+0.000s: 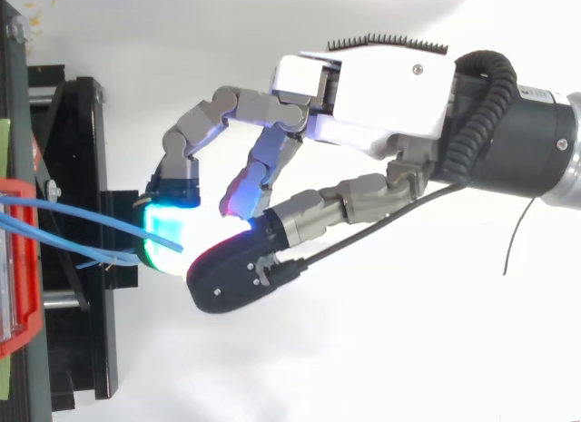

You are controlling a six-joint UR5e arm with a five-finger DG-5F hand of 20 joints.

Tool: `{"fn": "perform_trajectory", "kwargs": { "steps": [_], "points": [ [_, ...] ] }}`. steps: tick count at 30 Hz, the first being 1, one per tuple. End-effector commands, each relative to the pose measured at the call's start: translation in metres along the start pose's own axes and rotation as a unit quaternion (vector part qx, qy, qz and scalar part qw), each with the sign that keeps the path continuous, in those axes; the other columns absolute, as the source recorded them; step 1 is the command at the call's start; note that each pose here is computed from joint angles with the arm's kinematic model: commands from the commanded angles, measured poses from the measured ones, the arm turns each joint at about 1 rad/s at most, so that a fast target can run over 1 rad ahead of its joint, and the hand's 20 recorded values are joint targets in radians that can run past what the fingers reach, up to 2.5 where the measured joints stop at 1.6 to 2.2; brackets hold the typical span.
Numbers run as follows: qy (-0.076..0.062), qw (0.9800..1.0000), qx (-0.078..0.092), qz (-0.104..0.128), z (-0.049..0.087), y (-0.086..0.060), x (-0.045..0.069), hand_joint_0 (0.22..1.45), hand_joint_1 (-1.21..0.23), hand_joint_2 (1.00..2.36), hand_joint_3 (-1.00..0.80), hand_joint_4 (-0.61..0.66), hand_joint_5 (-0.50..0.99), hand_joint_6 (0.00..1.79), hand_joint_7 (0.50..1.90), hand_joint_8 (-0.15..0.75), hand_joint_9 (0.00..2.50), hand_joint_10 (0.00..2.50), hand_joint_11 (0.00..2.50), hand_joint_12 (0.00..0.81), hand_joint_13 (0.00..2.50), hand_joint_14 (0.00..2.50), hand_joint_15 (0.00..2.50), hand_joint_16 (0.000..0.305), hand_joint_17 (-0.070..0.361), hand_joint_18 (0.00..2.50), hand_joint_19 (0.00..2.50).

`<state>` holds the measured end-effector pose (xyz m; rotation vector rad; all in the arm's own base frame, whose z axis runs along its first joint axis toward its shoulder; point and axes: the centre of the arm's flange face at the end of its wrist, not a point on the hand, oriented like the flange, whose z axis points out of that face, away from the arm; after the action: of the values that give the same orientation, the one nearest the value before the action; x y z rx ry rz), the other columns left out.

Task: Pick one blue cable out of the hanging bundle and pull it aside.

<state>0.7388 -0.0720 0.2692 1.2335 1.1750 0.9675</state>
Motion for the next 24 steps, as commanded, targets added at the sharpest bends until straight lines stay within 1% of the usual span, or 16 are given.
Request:
{"fn": "perform_trajectory", "kwargs": {
  "steps": [1, 4, 8, 9, 12, 14, 18, 19, 21, 24],
  "points": [
    [0.001, 1.0000, 0.000, 0.000, 0.0000, -0.0003, 0.0026, 0.51, -0.59, 1.00, -0.50, 0.04, -0.14, 0.90, 0.84, 0.318, 1.23, 0.02, 0.78, 0.386, 1.02, 0.02, 0.78, 0.053, 0.119, 0.83, 0.75],
    [0.001, 1.0000, 0.000, 0.000, 0.0000, -0.0003, 0.0026, 0.48, -0.54, 1.00, -0.50, 0.05, -0.14, 0.90, 0.85, 0.338, 1.23, 0.02, 0.78, 0.400, 1.02, 0.02, 0.77, 0.056, 0.126, 0.83, 0.75],
    [0.002, 1.0000, 0.000, 0.005, -0.0001, -0.0002, 0.0037, 0.46, -0.54, 1.00, -0.50, 0.05, -0.13, 0.89, 0.86, 0.344, 1.24, 0.02, 0.78, 0.406, 1.03, 0.02, 0.77, 0.058, 0.130, 0.83, 0.74],
    [0.002, 1.0000, 0.000, 0.007, -0.0001, -0.0002, 0.0037, 0.46, -0.56, 1.00, -0.50, 0.05, -0.13, 0.89, 0.86, 0.352, 1.24, 0.02, 0.78, 0.410, 1.03, 0.02, 0.77, 0.059, 0.132, 0.83, 0.74],
    [0.002, 1.0000, 0.001, 0.008, -0.0002, -0.0003, 0.0037, 0.47, -0.66, 1.00, -0.50, 0.03, -0.13, 0.90, 0.85, 0.331, 1.25, 0.02, 0.77, 0.397, 1.03, 0.02, 0.76, 0.056, 0.127, 0.83, 0.73],
    [0.003, 1.0000, 0.001, 0.008, -0.0005, -0.0003, 0.0048, 0.52, -0.73, 1.00, -0.50, 0.00, -0.14, 0.90, 0.88, 0.296, 1.23, 0.02, 0.79, 0.370, 1.02, 0.02, 0.77, 0.052, 0.116, 0.80, 0.74],
    [0.001, 1.0000, 0.002, 0.008, -0.0005, -0.0006, 0.0035, 0.60, -0.79, 1.00, -0.50, -0.08, -0.14, 0.90, 0.90, 0.263, 1.22, 0.02, 0.81, 0.343, 1.00, 0.02, 0.77, 0.046, 0.105, 0.78, 0.73],
    [0.002, 1.0000, 0.003, 0.008, -0.0007, -0.0008, 0.0036, 0.61, -0.79, 1.00, -0.47, -0.09, -0.14, 0.91, 0.91, 0.262, 1.22, 0.02, 0.81, 0.341, 1.00, 0.03, 0.77, 0.046, 0.104, 0.78, 0.73],
    [0.002, 1.0000, 0.002, 0.009, -0.0009, 0.0003, 0.0034, 0.63, -0.82, 1.01, -0.36, -0.15, -0.14, 0.91, 0.94, 0.256, 1.23, 0.02, 0.80, 0.337, 1.00, 0.03, 0.76, 0.045, 0.101, 0.79, 0.72],
    [0.002, 1.0000, 0.003, 0.008, -0.0008, -0.0014, 0.0036, 0.63, -0.83, 1.02, -0.28, -0.20, -0.13, 0.93, 0.94, 0.258, 1.26, 0.02, 0.80, 0.333, 1.01, 0.02, 0.77, 0.044, 0.100, 0.79, 0.72]
  ]
}}
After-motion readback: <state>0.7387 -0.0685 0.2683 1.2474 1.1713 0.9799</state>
